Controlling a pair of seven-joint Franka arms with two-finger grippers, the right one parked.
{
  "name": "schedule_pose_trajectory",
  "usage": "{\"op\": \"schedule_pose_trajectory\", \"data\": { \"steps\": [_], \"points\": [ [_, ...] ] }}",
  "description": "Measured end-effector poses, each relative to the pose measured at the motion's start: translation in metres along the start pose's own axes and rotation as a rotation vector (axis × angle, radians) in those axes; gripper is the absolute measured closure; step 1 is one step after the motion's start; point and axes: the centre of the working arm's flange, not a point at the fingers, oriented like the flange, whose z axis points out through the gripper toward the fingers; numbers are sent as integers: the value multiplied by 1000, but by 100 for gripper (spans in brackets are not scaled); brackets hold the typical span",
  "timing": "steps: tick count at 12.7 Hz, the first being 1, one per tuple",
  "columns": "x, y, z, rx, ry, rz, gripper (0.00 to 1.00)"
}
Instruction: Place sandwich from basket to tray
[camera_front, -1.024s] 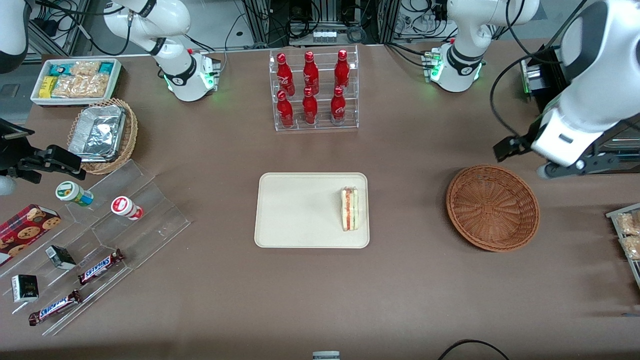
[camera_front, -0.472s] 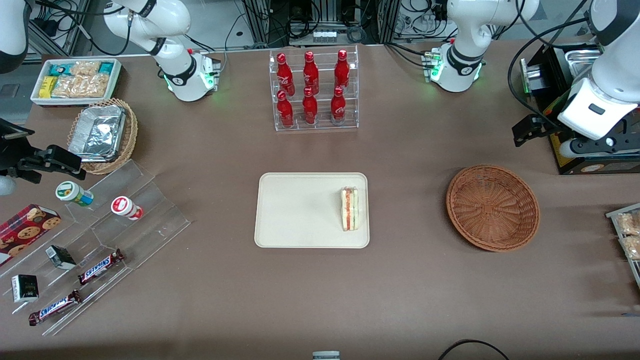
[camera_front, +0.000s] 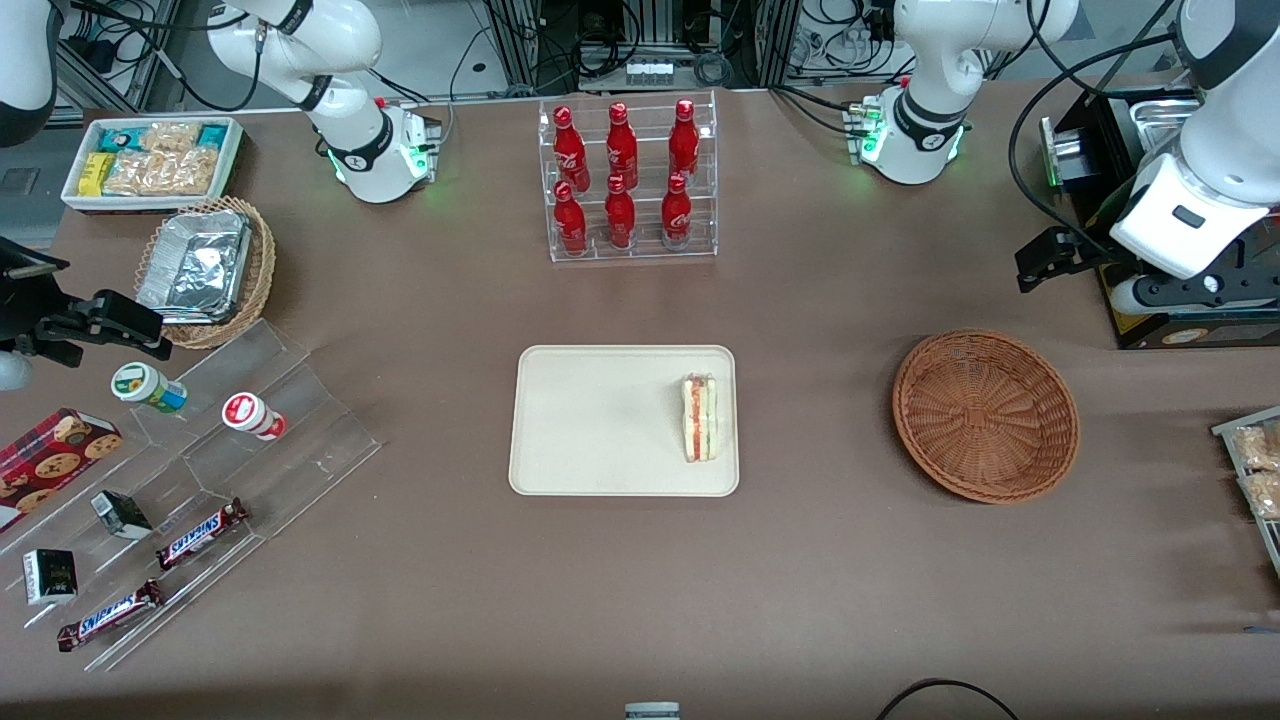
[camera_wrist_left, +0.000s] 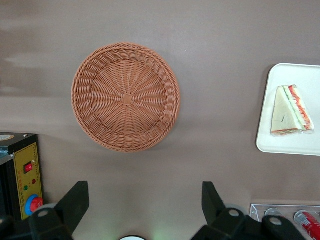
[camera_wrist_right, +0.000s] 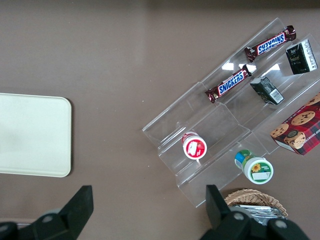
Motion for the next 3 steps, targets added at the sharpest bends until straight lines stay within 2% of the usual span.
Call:
{"op": "schedule_pose_trajectory", "data": {
  "steps": [3],
  "points": [
    [0,1,0,0,-1,7,0]
  ]
}}
